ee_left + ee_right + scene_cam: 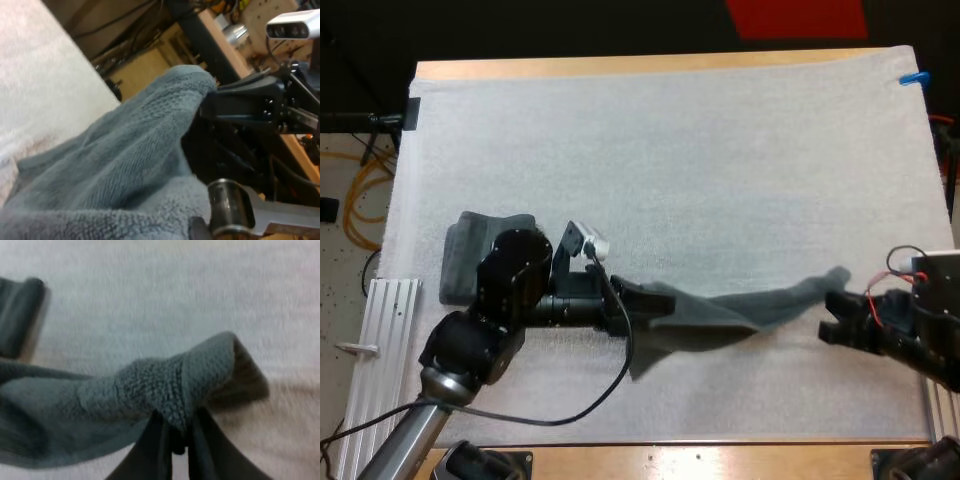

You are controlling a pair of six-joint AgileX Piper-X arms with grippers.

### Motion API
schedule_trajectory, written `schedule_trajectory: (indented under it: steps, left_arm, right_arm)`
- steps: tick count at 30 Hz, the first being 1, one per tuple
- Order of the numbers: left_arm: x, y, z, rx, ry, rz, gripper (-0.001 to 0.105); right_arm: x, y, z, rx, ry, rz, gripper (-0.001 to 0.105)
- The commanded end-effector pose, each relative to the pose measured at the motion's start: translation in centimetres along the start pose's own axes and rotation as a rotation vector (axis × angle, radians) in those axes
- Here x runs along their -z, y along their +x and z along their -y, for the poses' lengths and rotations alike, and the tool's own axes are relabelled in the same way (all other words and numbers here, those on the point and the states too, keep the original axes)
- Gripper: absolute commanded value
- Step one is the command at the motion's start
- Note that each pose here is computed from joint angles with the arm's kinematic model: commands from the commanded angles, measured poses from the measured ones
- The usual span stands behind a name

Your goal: Pick towel from pile fold and stack

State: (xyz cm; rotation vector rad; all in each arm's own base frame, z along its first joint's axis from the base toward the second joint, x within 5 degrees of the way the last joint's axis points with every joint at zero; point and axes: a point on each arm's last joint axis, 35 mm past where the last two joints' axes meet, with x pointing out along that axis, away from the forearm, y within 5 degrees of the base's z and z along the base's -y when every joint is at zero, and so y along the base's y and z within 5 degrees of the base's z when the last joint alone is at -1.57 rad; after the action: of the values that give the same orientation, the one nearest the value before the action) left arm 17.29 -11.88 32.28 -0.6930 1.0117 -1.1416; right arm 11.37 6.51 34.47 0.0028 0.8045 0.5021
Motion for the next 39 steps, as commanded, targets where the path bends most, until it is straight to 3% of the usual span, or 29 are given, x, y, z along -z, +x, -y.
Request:
schedule_trajectory:
  steps: [1, 6, 9, 17, 28, 34, 39]
  left_arm:
    - [0.3, -0.3, 0.4, -0.012, 0.004, -0.004, 0.0]
    - [1.5, -0.5, -0.5, -0.123, 0.001, -0.03, 0.0]
    - [1.7, -0.4, -1.3, -0.208, 0.008, 0.002, 0.0]
    - [-0.3, 0.9, -3.7, -0.343, 0.03, 0.105, 0.0]
    - [-5.2, 2.3, -11.3, -0.402, 0.004, 0.246, 0.0]
    - [-6.7, 2.2, -15.9, -0.435, -0.026, 0.305, 0.0]
    - [-7.3, 2.1, -18.0, -0.444, -0.024, 0.344, 0.0]
  right_arm:
    - [0.4, -0.7, -0.1, -0.012, -0.002, -0.017, 0.0]
    - [1.8, -1.6, -0.1, -0.043, 0.013, -0.091, 0.0]
    - [2.0, -1.4, 0.0, -0.037, 0.061, -0.114, 0.0]
    - [-0.2, 3.3, 0.4, 0.041, 0.065, -0.046, 0.0]
    - [-4.1, 15.7, 1.6, 0.188, 0.04, 0.01, 0.0]
    - [-4.6, 20.3, 2.3, 0.256, 0.042, 0.082, 0.0]
    - [-4.6, 22.6, 2.6, 0.262, 0.043, 0.117, 0.0]
